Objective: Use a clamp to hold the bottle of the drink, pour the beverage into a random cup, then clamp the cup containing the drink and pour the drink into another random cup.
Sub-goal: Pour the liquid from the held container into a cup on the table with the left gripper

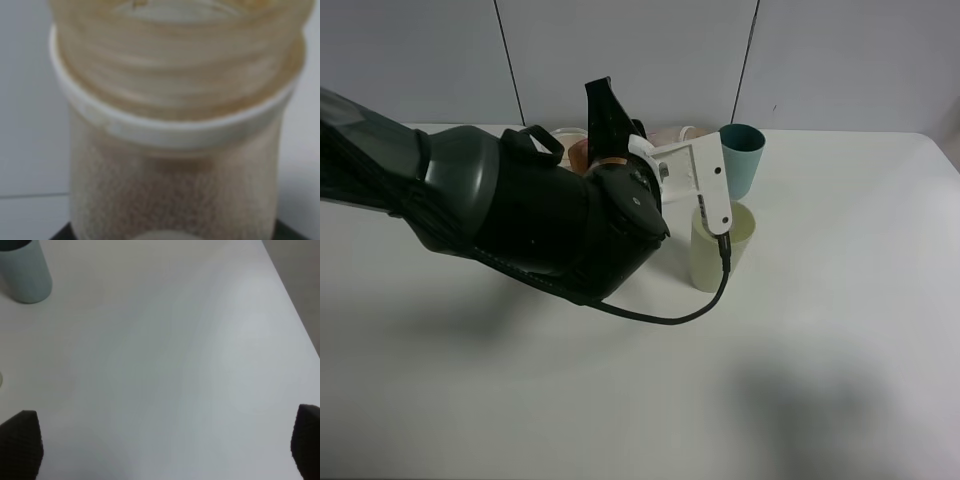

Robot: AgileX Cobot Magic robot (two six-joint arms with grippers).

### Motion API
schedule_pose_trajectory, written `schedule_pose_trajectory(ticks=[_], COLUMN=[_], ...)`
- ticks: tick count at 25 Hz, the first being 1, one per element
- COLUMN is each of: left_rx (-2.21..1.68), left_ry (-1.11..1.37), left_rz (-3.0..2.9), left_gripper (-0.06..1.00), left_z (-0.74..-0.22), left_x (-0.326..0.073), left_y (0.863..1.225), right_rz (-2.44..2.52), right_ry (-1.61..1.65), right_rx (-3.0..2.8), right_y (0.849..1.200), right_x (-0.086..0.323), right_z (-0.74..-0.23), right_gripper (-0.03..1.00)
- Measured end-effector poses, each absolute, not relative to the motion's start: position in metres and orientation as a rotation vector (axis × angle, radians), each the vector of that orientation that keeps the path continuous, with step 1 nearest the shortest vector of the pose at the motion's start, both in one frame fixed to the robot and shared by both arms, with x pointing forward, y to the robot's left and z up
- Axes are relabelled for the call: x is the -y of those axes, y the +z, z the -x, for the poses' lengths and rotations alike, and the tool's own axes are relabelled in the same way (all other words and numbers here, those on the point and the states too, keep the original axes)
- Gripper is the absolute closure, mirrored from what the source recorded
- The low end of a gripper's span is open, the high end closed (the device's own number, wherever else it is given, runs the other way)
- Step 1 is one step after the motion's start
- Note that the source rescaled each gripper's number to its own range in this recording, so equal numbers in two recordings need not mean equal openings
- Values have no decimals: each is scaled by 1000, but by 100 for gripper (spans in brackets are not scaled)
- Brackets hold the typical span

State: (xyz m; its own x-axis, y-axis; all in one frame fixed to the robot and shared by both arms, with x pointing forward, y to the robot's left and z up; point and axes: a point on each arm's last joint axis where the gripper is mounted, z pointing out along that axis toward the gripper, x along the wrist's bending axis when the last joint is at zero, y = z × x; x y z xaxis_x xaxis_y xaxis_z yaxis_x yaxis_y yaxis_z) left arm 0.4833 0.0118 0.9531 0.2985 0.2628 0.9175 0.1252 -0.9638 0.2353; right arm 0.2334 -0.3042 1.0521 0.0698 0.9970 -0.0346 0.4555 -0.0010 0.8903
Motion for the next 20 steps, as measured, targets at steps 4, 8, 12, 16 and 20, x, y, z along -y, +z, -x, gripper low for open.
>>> schedule_pose_trajectory(ticks=[4, 8, 12, 16, 20], left_rx=[-295, -222, -176, -122, -68], left_ry=[1784, 1811, 1831, 1855, 1888], left_rz=[-2429, -2451, -2449, -2447, -2430], left_gripper=[91, 91, 91, 91, 91], left_z=[-483, -483, -484, -484, -485], left_x=[-9, -9, -8, -7, -5], left_y=[955, 955, 957, 958, 960], right_rz=[-1568, -1568, -1568, -1568, -1568], right_ry=[877, 877, 877, 877, 877], right_rx=[-1493, -1493, -1493, -1493, -1493], right_y=[1052, 1052, 1052, 1052, 1052], right_x=[304, 304, 304, 304, 304], right_z=[-233, -233, -233, -233, -233], right_gripper=[-3, -3, -3, -3, -3])
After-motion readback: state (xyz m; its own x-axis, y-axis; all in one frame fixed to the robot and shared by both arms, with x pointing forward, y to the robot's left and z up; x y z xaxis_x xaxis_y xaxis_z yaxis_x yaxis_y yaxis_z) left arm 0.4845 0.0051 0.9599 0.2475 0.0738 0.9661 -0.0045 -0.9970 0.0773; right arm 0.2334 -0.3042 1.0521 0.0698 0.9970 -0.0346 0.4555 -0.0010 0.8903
